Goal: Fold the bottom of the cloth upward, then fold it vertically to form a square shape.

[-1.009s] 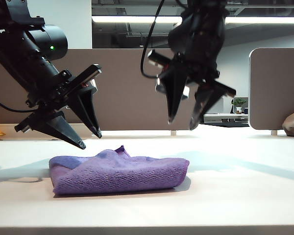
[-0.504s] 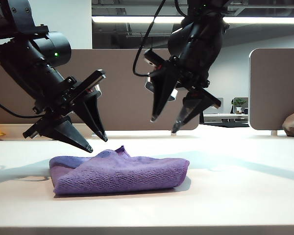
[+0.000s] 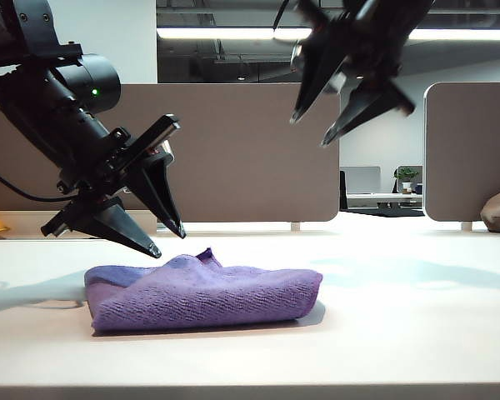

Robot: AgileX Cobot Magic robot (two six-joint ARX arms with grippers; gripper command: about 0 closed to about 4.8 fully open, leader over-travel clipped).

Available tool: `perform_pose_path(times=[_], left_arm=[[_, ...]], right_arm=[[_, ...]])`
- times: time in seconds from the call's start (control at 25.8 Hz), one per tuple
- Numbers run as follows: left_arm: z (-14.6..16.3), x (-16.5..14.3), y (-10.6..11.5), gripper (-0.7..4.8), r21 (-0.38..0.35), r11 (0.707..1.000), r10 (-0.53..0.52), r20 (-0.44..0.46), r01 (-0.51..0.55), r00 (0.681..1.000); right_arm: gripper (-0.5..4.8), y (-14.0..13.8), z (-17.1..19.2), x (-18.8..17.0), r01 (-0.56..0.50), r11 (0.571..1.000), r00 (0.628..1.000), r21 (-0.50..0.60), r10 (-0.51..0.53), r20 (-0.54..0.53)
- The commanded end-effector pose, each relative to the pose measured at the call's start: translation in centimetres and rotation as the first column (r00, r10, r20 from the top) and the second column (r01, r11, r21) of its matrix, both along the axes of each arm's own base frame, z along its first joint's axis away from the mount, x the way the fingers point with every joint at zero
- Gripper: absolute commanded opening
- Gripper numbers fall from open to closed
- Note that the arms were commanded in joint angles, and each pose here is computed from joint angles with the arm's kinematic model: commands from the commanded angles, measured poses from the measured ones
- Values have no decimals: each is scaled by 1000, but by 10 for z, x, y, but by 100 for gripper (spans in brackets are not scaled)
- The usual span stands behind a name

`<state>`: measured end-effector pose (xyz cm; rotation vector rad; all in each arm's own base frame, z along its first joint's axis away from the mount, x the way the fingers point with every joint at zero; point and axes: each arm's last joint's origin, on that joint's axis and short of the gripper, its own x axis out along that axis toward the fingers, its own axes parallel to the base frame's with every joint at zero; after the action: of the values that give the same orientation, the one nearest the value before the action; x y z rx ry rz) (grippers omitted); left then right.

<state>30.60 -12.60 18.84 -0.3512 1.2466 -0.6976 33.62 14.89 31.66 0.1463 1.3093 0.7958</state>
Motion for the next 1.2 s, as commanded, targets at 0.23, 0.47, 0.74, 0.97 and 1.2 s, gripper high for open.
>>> perform_pose_path(times=[0.23,0.47,0.74,0.97,1.2], left_arm=[[2,-2,0,178,-21,1000,-21,-17,21,1000],[2,-2,0,177,-17,1000,-19,-18,19,1000],[2,1,-1,140,0,1000,1,18,-1,1000],[1,2,1,138,63,997,33,40,-36,999],[-8,5,0,138,71,997,34,20,-35,999]], right_arm=[[233,-18,15,-50,-1,996,985,88,-14,174],[234,-16,-24,-47,-16,988,973,154,-20,230],[233,-17,-72,-47,24,959,987,284,-69,148],[233,-15,-78,-43,49,957,990,287,-84,113],[233,-15,-77,-44,46,950,993,309,-78,90]])
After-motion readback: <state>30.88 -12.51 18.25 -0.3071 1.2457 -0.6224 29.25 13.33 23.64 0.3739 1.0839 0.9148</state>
